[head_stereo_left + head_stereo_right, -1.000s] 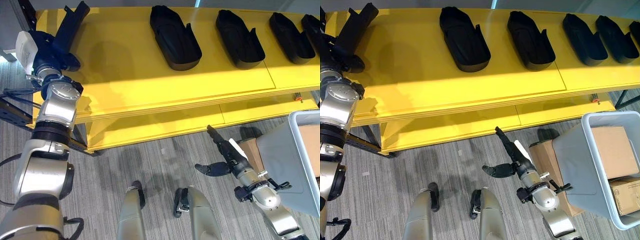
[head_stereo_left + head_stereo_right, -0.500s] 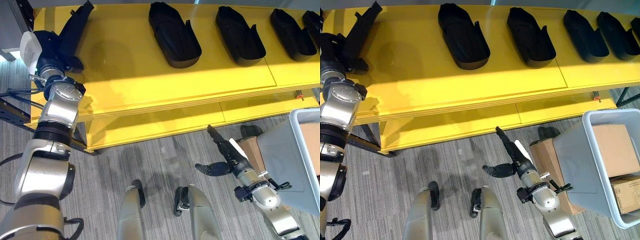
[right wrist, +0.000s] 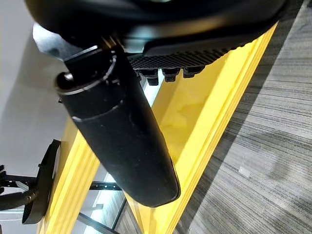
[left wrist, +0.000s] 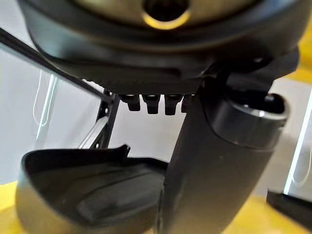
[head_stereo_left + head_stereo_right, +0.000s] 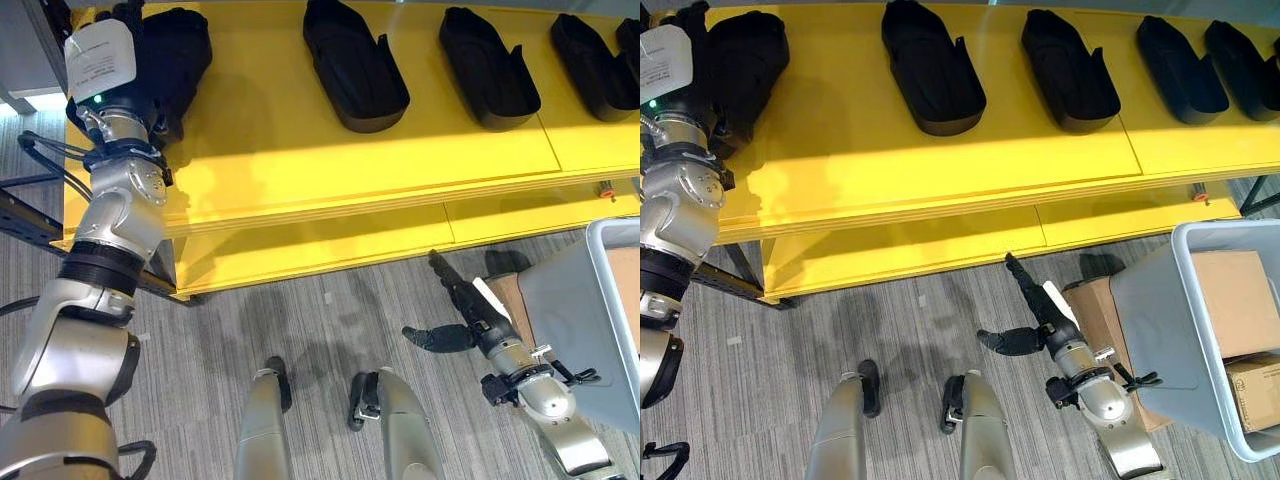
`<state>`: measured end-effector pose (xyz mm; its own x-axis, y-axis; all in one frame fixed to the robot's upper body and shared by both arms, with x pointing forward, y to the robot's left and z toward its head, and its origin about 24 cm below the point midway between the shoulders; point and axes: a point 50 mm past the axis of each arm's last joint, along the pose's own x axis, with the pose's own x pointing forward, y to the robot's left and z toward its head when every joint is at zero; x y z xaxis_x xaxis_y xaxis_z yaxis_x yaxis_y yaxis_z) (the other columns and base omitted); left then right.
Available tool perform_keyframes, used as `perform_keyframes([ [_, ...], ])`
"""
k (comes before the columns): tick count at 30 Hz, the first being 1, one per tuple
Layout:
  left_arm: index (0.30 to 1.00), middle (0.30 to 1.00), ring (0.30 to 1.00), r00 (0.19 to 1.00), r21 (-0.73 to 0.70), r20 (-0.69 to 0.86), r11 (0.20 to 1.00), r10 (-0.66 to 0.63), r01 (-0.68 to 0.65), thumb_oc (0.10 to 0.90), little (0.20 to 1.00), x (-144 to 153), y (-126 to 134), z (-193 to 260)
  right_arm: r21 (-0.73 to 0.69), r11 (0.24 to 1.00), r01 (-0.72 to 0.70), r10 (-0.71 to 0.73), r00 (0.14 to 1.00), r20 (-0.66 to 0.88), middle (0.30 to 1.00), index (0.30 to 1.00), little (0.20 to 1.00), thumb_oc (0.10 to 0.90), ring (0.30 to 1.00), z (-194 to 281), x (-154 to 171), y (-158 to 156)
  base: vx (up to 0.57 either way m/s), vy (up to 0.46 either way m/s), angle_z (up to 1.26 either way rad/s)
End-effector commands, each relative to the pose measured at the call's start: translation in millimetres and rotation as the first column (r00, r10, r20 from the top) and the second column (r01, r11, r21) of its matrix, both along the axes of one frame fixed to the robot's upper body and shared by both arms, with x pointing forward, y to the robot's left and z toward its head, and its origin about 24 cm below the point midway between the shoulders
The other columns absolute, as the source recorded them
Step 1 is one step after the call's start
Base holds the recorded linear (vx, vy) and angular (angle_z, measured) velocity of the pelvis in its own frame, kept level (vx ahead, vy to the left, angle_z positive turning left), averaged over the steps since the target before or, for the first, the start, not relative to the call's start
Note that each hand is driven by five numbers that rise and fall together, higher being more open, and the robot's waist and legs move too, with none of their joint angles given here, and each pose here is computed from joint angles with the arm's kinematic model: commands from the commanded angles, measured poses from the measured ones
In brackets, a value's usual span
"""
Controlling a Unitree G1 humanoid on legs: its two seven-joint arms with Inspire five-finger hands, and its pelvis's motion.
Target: Move parts from the plastic box to the shelf.
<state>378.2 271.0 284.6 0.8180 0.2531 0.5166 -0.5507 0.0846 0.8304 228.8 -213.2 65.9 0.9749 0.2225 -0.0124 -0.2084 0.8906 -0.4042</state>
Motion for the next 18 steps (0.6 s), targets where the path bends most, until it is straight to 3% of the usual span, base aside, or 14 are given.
perform_keyframes([
  [1, 1.0, 1.0, 1.0, 0.99, 0.178, 0.138, 0.984, -0.003, -0.022, 0.9, 1.0, -17, 0, 45, 0.028, 0.998, -0.055, 0.047, 0.974, 0.222, 1.0, 1.0, 1.0, 0.9, 1.0, 47, 0, -1, 0.0, 0.0, 0.0],
  [6, 1.0, 1.0, 1.0, 0.995, 0.174, 0.101, 0.985, -0.02, 0.002, 0.9, 1.0, -18, -3, 42, 0.034, 0.998, -0.053, 0.045, 0.978, 0.205, 1.0, 1.0, 1.0, 0.9, 1.0, 45, 0, -3, 0.0, 0.0, 0.0],
  [10, 1.0, 1.0, 1.0, 0.981, -0.047, 0.134, 0.988, -0.139, 0.147, 0.9, 1.0, -18, -6, 29, 0.045, 0.998, -0.045, 0.035, 0.982, 0.188, 1.0, 1.0, 1.0, 0.9, 1.0, 41, 0, -3, 0.0, 0.0, 0.0],
  [12, 1.0, 1.0, 1.0, 0.963, -0.201, 0.188, 0.952, -0.193, 0.23, 0.9, 1.0, -18, -5, 23, 0.064, 0.997, -0.045, 0.033, 0.983, 0.178, 1.0, 1.0, 1.0, 0.9, 1.0, 38, 0, -2, 0.0, 0.0, 0.0],
  [13, 1.0, 1.0, 1.0, 0.963, -0.204, 0.189, 0.951, -0.193, 0.23, 0.9, 1.0, -18, -5, 22, 0.062, 0.997, -0.046, 0.034, 0.984, 0.177, 1.0, 1.0, 1.0, 0.9, 1.0, 38, 0, -2, 0.0, 0.0, 0.0],
  [14, 1.0, 1.0, 1.0, 0.949, -0.342, 0.231, 0.896, -0.213, 0.284, 0.9, 1.0, -16, -3, 13, 0.077, 0.996, -0.046, 0.032, 0.985, 0.17, 1.0, 1.0, 1.0, 0.9, 1.0, 35, 0, 0, 0.0, 0.0, 0.0],
  [16, 1.0, 1.0, 1.0, 0.944, -0.387, 0.245, 0.87, -0.222, 0.305, 0.9, 1.0, -15, -3, 9, 0.077, 0.996, -0.048, 0.035, 0.985, 0.167, 1.0, 1.0, 1.0, 0.9, 1.0, 34, 0, 2, 0.0, 0.0, 0.0],
  [17, 1.0, 1.0, 1.0, 0.926, -0.491, 0.285, 0.792, -0.247, 0.362, 0.9, 1.0, -12, -5, 2, 0.08, 0.996, -0.046, 0.033, 0.987, 0.16, 1.0, 1.0, 1.0, 0.9, 1.0, 32, 0, 2, 0.0, 0.0, 0.0],
  [18, 1.0, 1.0, 1.0, 0.926, -0.491, 0.285, 0.792, -0.247, 0.362, 0.9, 1.0, -12, -5, 2, 0.08, 0.996, -0.046, 0.033, 0.987, 0.16, 1.0, 1.0, 1.0, 0.9, 1.0, 32, 0, 2, 0.0, 0.0, 0.0],
])
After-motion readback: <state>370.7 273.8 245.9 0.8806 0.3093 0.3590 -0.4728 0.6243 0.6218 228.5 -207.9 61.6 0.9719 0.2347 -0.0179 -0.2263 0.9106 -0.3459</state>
